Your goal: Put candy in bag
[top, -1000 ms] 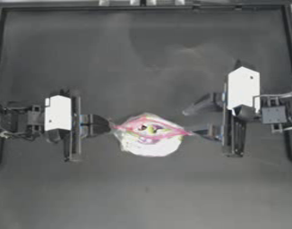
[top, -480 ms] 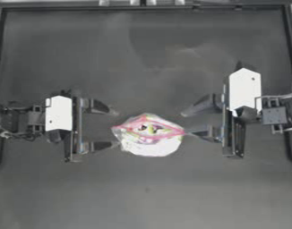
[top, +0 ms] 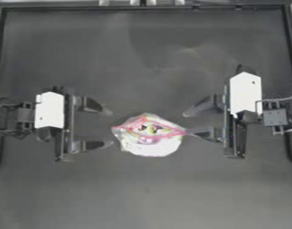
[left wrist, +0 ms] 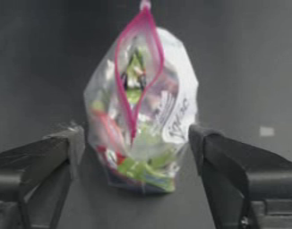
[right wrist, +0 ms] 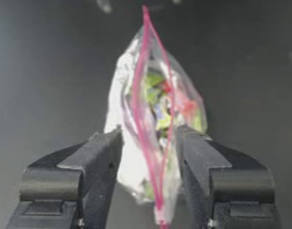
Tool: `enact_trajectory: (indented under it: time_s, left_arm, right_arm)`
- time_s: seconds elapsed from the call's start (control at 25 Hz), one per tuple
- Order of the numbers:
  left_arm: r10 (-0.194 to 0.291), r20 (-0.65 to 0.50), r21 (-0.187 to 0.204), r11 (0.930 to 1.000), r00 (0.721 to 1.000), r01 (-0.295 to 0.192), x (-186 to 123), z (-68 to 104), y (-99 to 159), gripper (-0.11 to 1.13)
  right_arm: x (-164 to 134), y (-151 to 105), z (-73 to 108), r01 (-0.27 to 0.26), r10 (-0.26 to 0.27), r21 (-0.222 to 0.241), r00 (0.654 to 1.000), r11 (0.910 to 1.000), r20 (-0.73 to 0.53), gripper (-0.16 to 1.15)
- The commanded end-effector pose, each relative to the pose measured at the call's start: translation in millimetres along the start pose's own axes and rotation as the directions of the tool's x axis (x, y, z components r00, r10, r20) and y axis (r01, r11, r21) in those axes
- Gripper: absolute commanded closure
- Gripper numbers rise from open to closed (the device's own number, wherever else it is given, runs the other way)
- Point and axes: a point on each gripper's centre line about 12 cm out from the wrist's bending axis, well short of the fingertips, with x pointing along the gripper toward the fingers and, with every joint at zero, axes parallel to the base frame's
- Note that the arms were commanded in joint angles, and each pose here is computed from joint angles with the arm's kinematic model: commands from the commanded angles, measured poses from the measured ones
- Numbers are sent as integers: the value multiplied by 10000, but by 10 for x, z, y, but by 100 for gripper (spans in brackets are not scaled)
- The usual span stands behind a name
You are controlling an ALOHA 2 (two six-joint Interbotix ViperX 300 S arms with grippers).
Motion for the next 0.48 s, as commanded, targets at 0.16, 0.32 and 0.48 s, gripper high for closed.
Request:
enact_trajectory:
  time_s: [0.16,0.32,0.48]
  left_arm:
    - [22,1013,-25,10000,9949,-20,-305,342,26,5]
    - [23,1335,-50,10000,9911,-16,-451,413,32,5]
    - [34,1593,-72,10000,9872,-22,-572,434,35,6]
  right_arm:
    - [-141,16,28,-314,328,-182,9958,9993,856,20]
    - [-214,0,-22,-398,406,-99,9932,9992,1096,19]
    - [-279,-15,-58,-391,403,-125,9916,9992,1230,19]
